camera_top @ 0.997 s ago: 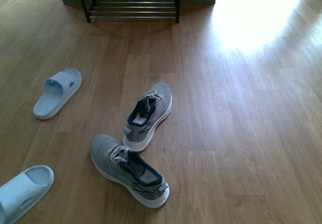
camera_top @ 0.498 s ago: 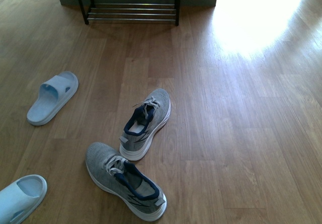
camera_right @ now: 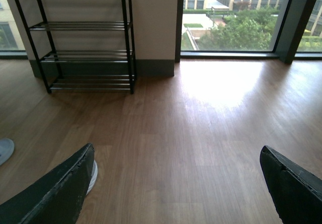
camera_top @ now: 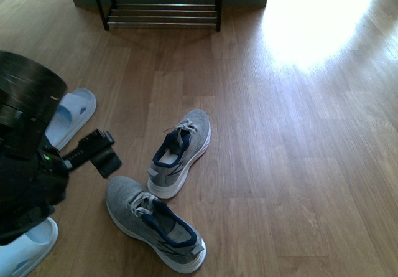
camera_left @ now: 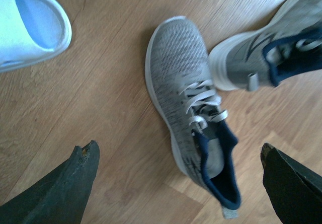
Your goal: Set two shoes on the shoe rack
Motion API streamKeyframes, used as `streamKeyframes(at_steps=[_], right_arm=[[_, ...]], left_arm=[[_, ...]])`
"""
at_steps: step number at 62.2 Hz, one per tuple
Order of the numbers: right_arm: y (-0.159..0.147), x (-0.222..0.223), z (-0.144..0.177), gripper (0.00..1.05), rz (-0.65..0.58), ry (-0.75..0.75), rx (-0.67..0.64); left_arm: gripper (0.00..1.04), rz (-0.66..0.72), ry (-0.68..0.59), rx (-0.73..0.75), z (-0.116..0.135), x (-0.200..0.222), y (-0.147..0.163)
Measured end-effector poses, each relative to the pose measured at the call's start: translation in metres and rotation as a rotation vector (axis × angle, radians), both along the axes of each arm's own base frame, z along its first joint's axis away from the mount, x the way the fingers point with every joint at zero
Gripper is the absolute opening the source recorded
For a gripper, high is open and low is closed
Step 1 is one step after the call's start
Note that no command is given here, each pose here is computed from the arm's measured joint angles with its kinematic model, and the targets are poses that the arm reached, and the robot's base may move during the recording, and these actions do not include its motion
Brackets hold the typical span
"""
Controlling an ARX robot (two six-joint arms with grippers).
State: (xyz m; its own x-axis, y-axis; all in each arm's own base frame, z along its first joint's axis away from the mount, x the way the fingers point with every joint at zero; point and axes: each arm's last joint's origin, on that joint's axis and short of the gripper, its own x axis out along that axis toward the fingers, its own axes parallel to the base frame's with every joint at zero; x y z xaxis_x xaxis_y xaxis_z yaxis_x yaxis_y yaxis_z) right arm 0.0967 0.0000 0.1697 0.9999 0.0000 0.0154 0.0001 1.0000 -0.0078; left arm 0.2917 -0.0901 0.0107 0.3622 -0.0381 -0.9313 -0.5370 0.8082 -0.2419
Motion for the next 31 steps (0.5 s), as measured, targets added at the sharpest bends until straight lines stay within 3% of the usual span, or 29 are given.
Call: streamKeyframes(at_steps=[11,31], right_arm=[[0.0,0.0,0.0,0.96,0.0,0.0,0.0],[0.0,0.0,0.0,0.96,0.0,0.0,0.0]], left_arm=[[0.95,-0.018,0.113,-0.023,-0.029,0.015,-0.005],[0.95,-0.067,0.195,-0.073,-0.059,0.038,-0.012]])
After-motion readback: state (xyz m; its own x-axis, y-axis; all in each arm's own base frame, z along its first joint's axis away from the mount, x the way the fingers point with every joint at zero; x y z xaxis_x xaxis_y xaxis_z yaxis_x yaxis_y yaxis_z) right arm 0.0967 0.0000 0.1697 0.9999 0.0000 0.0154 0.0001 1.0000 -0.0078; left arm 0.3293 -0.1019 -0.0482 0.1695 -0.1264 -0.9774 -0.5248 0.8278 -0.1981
